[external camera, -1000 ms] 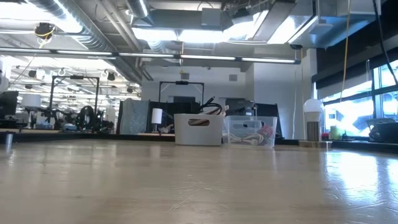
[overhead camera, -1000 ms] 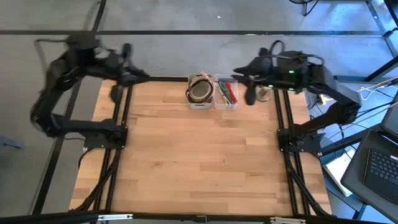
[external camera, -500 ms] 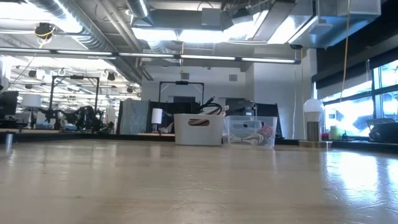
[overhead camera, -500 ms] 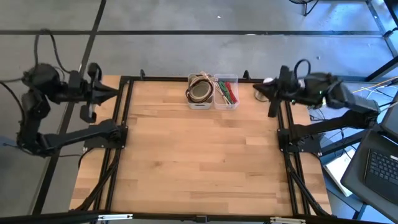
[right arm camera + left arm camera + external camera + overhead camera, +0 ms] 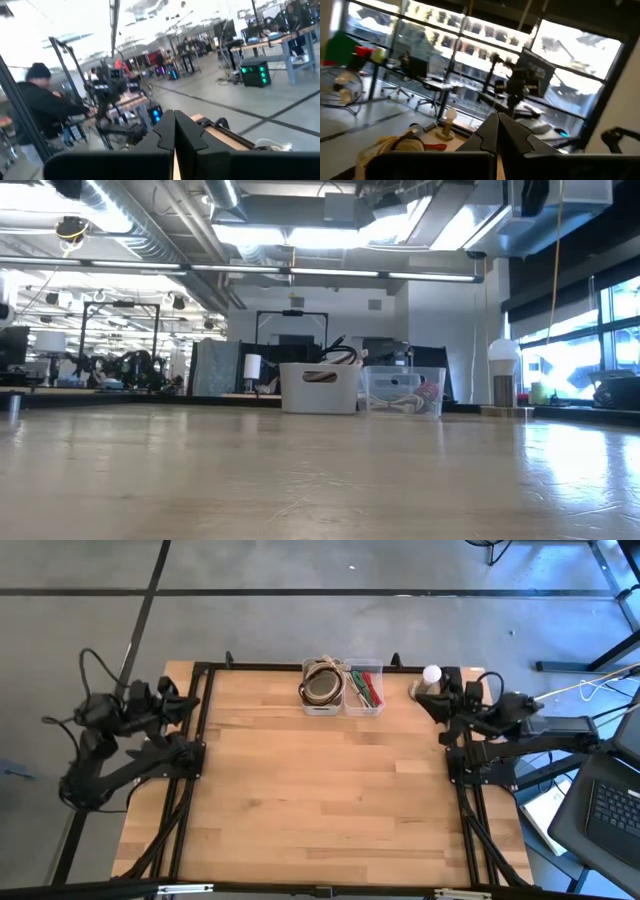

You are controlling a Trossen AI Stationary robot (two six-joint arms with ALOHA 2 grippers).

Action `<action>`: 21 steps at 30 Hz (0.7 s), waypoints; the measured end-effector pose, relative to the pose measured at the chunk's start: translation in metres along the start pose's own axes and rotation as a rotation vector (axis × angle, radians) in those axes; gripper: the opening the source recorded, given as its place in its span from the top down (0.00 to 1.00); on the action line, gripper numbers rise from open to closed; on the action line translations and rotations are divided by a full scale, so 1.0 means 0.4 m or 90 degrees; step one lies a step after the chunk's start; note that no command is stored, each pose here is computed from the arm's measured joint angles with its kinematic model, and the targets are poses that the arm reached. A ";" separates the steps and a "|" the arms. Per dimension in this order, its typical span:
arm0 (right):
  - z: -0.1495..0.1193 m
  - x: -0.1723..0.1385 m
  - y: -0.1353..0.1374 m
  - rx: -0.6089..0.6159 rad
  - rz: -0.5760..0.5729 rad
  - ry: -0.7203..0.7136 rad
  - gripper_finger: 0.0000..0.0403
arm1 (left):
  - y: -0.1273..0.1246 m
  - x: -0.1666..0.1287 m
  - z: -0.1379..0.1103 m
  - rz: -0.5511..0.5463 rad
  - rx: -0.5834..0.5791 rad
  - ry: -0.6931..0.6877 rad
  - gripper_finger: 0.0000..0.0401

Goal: Pick & Place USB Port
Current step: Return to Home Position

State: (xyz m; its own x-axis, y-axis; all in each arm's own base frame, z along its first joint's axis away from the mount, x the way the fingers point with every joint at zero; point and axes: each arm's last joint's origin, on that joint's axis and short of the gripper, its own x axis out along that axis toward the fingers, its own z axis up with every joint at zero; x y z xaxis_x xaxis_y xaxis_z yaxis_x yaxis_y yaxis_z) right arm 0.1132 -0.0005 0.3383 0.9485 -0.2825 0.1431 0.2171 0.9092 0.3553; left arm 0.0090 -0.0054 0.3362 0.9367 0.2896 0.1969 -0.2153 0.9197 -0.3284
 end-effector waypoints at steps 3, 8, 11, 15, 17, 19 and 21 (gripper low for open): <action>-0.050 0.006 -0.014 0.024 0.008 -0.024 1.00 | 0.023 0.004 -0.040 0.028 -0.035 -0.016 1.00; -0.129 0.019 -0.033 0.071 0.021 -0.055 1.00 | 0.068 0.061 -0.095 0.020 -0.077 0.007 1.00; -0.155 0.022 -0.040 0.077 0.029 -0.063 1.00 | 0.101 0.094 -0.142 0.027 -0.093 0.013 1.00; -0.187 0.023 -0.046 0.060 0.048 -0.030 1.00 | 0.133 0.111 -0.191 0.056 -0.087 0.009 1.00; -0.211 0.024 -0.051 0.016 0.051 0.004 1.00 | 0.151 0.118 -0.225 0.079 -0.073 0.036 1.00; -0.239 0.026 -0.060 -0.038 0.040 0.045 1.00 | 0.163 0.121 -0.249 0.084 -0.046 0.051 0.99; -0.265 0.026 -0.068 -0.096 0.030 0.087 1.00 | 0.176 0.125 -0.275 0.093 -0.041 0.073 0.99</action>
State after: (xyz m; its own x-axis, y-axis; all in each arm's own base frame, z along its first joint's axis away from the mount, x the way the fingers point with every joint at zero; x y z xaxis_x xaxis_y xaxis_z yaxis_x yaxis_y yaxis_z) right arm 0.1414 0.0042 0.2322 0.9787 -0.2038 0.0252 0.1942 0.9587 0.2076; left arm 0.0708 0.0445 0.2215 0.9229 0.3833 0.0375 -0.3365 0.8500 -0.4053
